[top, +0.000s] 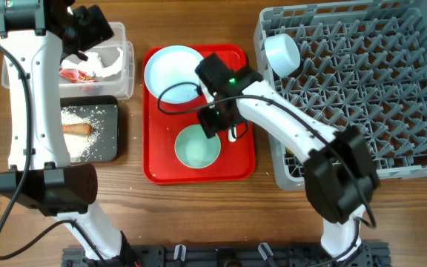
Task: Sort waste into correct bins and load items into the dishwasher rack
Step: 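Reach the right gripper to the teal bowl and grasp its rim, then carry the teal bowl into the rack beside the light-blue bowl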
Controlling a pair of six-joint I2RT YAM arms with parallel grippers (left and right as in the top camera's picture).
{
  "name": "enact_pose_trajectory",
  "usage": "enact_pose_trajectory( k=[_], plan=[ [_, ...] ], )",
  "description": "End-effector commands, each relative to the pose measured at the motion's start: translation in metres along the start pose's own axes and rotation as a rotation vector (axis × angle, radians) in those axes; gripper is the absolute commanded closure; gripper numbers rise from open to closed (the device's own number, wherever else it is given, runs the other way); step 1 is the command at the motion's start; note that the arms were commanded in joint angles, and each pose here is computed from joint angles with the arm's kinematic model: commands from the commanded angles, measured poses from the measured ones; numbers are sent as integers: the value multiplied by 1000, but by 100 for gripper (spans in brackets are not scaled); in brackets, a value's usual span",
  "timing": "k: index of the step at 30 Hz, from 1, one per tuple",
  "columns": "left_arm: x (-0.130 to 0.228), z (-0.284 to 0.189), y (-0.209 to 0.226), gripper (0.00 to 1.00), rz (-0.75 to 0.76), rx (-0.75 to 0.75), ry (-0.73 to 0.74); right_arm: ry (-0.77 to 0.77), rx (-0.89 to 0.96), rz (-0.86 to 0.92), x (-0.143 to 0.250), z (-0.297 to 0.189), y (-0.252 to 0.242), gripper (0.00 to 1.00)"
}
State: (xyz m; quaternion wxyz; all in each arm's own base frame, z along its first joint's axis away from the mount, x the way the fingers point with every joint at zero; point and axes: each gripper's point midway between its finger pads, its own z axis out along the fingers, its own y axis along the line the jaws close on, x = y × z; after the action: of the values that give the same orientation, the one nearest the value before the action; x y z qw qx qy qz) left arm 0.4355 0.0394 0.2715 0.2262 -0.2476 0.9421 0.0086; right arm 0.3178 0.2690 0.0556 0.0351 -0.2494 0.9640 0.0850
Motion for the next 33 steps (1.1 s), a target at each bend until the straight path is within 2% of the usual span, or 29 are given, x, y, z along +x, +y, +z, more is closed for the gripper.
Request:
enact_pose_trajectory(
  k=[1,3,7,8,13,17,19,21,24,27,30,33],
  plan=[
    [-1,4,2,0,-13,-15,0,117,-42,-146,22,32,1,46],
    [-1,4,2,0,-13,-15,0,117,-42,-161,22,32,1,55],
    [-1,4,2,0,-13,-15,0,112,-42,-162,21,33,2,91],
    [-1,4,2,0,-13,-15,0,112,-42,-159,21,33,2,96],
    [-1,4,2,0,-13,-15,0,90,-37,-57,12,18,-4,96],
    [-1,4,2,0,-13,-15,0,-74,-1,-14,-23,-48,-17,96],
    [-1,4,2,0,-13,-15,0,-235,161,89,-41,-111,-57,96],
    [-1,4,2,0,-13,-15,0,-348,318,199,-42,-155,-94,96],
    [-1,4,2,0,-13,-15,0,-517,645,416,-20,-235,-165,96],
    [-1,4,2,0,-13,-15,0,-607,897,591,12,-291,-214,96],
    [-1,4,2,0,-12,-15,0,-627,1101,740,39,-320,-256,96],
    [-1,4,2,0,-13,-15,0,-609,1152,797,46,-317,-282,96]
  ],
)
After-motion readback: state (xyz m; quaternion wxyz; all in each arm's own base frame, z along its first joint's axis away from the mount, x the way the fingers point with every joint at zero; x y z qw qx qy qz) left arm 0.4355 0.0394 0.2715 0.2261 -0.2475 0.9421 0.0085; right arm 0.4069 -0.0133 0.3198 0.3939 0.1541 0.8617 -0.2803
